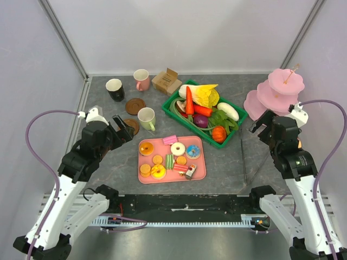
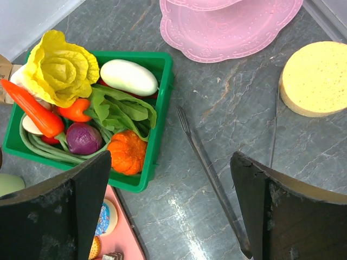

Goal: Serve the afternoon tea

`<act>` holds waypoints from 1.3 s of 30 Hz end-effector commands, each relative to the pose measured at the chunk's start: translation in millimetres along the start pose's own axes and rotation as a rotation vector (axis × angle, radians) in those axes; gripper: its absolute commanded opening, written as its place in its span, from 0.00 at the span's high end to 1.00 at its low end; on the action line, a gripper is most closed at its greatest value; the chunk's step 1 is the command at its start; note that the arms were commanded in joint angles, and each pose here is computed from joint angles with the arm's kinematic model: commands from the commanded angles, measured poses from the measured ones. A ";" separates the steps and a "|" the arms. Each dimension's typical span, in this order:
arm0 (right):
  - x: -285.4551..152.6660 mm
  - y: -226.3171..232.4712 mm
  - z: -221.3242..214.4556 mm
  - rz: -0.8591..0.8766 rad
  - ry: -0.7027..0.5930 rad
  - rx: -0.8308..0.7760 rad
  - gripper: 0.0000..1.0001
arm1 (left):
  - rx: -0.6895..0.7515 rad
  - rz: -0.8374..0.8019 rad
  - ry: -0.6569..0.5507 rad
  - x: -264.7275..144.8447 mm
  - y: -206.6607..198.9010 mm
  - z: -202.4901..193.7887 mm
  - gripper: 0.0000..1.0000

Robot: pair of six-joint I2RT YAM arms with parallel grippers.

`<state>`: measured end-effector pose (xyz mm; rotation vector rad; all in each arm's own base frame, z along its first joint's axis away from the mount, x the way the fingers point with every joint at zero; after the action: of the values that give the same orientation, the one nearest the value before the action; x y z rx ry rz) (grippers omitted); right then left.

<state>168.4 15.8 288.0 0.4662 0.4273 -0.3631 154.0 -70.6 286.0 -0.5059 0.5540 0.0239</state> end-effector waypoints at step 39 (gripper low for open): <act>36.5 -53.4 -124.2 -0.380 0.606 -0.134 0.02 | -0.007 -0.159 -0.004 35.2 -15.2 -12.5 0.02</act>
<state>129.1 22.5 150.5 0.4009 1.0984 -0.6073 174.9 -91.9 259.1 -0.5477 0.5590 -0.0971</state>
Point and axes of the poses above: each gripper's point midway between its finger pads, its own x axis out along the fingers, its own y axis along the line the jaws close on, z = x × y, the point moved 8 cm from there along -x, back along the fingers, and after that the axes turned 1 degree about x, right-handed, at the moved point
